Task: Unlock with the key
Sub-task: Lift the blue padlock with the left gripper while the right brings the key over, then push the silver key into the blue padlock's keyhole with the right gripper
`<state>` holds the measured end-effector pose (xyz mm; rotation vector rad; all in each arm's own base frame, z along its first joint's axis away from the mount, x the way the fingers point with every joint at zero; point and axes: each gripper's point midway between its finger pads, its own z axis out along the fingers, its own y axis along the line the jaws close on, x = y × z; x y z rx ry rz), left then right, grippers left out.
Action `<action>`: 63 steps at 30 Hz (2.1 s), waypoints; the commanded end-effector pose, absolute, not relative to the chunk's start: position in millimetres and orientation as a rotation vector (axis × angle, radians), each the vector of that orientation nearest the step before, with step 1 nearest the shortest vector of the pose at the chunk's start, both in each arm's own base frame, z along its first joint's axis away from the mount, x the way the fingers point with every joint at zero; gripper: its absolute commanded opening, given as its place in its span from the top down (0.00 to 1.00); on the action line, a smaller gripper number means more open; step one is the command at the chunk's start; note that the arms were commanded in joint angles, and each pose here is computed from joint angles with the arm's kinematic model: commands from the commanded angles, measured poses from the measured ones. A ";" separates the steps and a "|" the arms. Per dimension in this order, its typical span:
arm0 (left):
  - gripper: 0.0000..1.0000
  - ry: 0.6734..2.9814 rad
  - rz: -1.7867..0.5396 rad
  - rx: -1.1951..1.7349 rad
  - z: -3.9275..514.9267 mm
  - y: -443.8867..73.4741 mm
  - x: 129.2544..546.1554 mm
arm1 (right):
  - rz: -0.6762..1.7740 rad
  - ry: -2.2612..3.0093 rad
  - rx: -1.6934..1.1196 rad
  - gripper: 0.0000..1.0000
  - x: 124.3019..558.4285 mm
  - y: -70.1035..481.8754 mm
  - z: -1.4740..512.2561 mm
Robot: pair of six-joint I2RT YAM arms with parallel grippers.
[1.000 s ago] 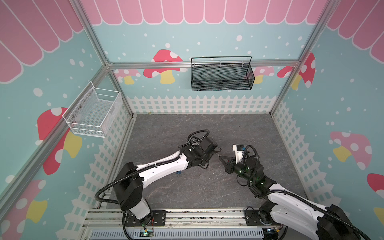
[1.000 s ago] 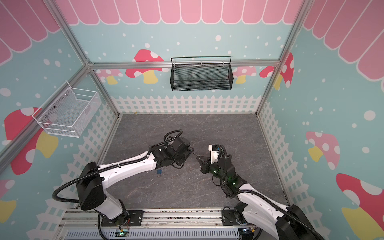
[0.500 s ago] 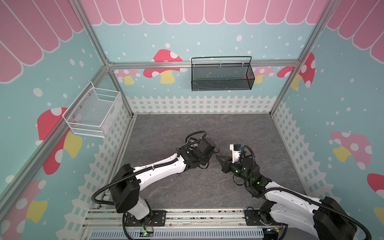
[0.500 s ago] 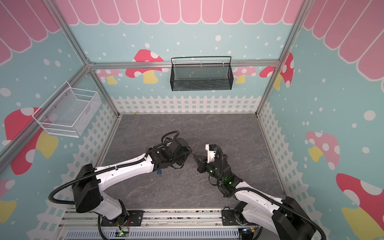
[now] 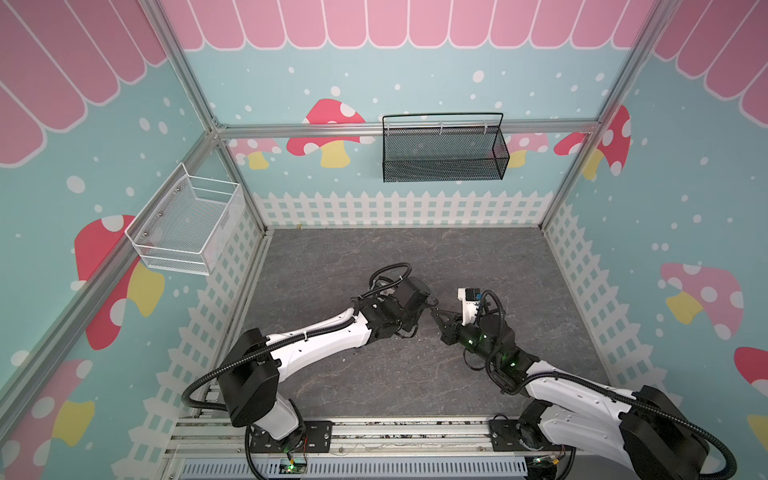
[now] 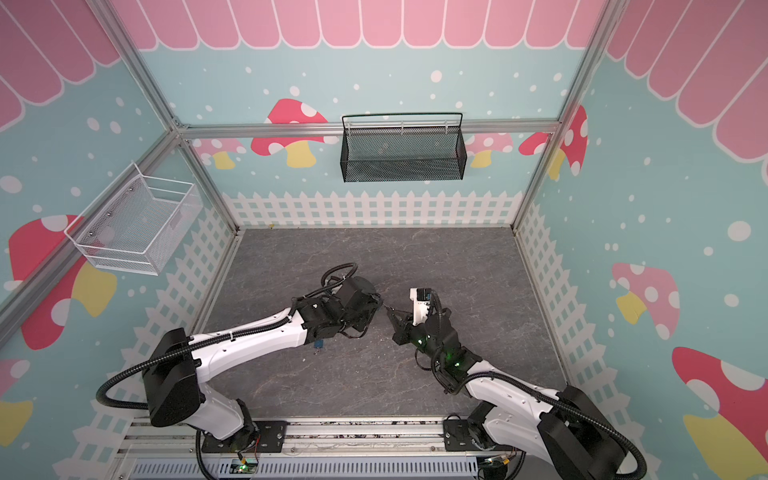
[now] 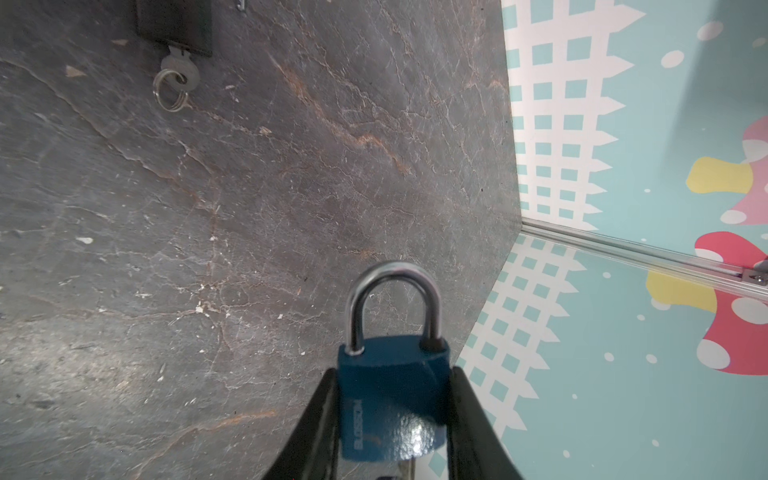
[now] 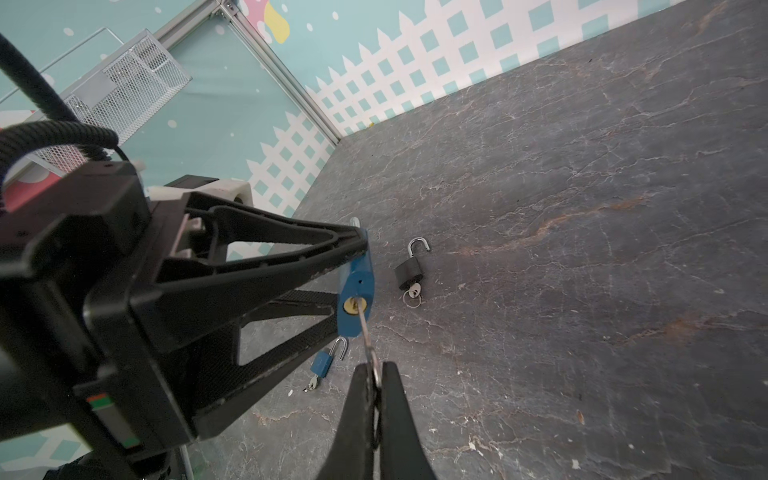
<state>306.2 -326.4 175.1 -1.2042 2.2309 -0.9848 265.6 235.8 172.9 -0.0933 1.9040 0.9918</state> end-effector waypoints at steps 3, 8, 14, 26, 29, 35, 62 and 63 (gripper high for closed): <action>1.00 2.169 -1.079 -1.241 191.8 -331.1 309.3 | 1.008 1.872 -0.080 1.00 273.6 242.8 188.8; 1.00 2.154 -1.079 -1.257 189.7 -330.0 310.7 | 1.028 1.857 -0.091 1.00 272.5 247.0 194.4; 1.00 2.135 -1.090 -1.272 189.4 -329.7 313.4 | 1.037 1.870 -0.102 1.00 269.9 251.2 192.2; 1.00 2.124 -1.153 -1.284 197.6 -339.1 309.2 | 0.942 1.920 0.025 1.00 285.1 241.7 183.3; 1.00 2.112 -1.155 -1.279 202.0 -343.5 306.8 | 0.922 1.939 0.050 1.00 290.7 244.6 189.0; 1.00 2.020 -1.130 -1.305 213.4 -345.7 303.9 | 1.021 1.888 -0.013 1.00 285.2 272.0 208.8; 1.00 1.916 -1.328 -1.243 240.0 -354.5 288.0 | 1.289 1.625 -0.323 1.00 239.3 320.9 296.1; 1.00 1.920 -1.337 -1.237 240.8 -353.9 288.0 | 1.261 1.640 -0.316 1.00 242.4 319.1 294.3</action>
